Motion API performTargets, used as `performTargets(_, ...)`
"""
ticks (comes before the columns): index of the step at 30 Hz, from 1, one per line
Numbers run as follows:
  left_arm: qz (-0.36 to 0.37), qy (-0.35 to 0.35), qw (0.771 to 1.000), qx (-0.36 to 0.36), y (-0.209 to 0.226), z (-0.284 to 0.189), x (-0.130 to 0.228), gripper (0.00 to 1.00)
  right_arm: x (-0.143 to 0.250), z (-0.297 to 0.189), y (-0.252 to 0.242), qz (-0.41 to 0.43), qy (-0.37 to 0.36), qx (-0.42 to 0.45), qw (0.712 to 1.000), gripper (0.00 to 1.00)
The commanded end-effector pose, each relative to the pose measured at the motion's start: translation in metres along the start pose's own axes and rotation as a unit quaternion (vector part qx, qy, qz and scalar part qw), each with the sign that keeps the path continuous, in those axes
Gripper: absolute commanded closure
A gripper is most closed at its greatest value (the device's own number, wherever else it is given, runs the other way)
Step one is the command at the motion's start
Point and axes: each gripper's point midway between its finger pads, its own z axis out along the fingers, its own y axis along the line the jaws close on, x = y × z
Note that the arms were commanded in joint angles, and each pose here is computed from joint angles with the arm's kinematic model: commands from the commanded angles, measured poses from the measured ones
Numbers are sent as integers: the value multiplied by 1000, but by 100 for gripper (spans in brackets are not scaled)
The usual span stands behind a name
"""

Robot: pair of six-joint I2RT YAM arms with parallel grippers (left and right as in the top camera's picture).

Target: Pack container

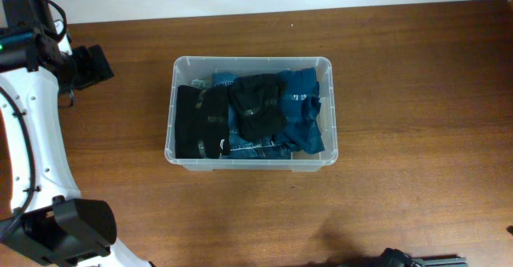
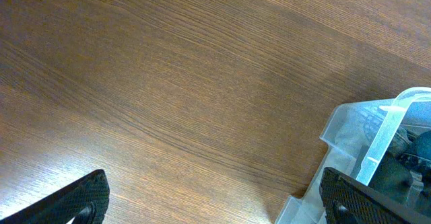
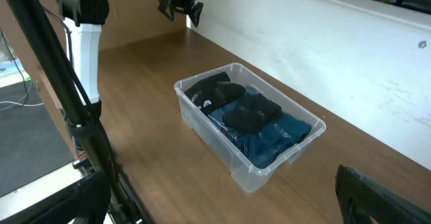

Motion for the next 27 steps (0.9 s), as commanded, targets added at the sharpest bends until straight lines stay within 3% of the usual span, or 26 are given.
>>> performTargets(1, -4, -7, 1000, 5, -1, -5, -2, 1, 8, 8, 3, 5, 20, -8, 1000, 2)
performTargets(6, -4, -7, 1000, 5, -1, -5, -2, 1, 34, 19, 5, 14, 42, 12, 999, 2)
performTargets(13, -4, -7, 1000, 5, -1, -5, -2, 1, 65, 39, 13, 18, -28, 34, 999, 2)
performTargets(17, -4, -7, 1000, 5, -1, -5, -2, 0, 64, 60, 9, 16, -66, 47, 997, 2)
performTargets(27, -4, -7, 1000, 5, -1, -5, -2, 0, 80, 166, -13, 4, -151, 71, 986, 1)
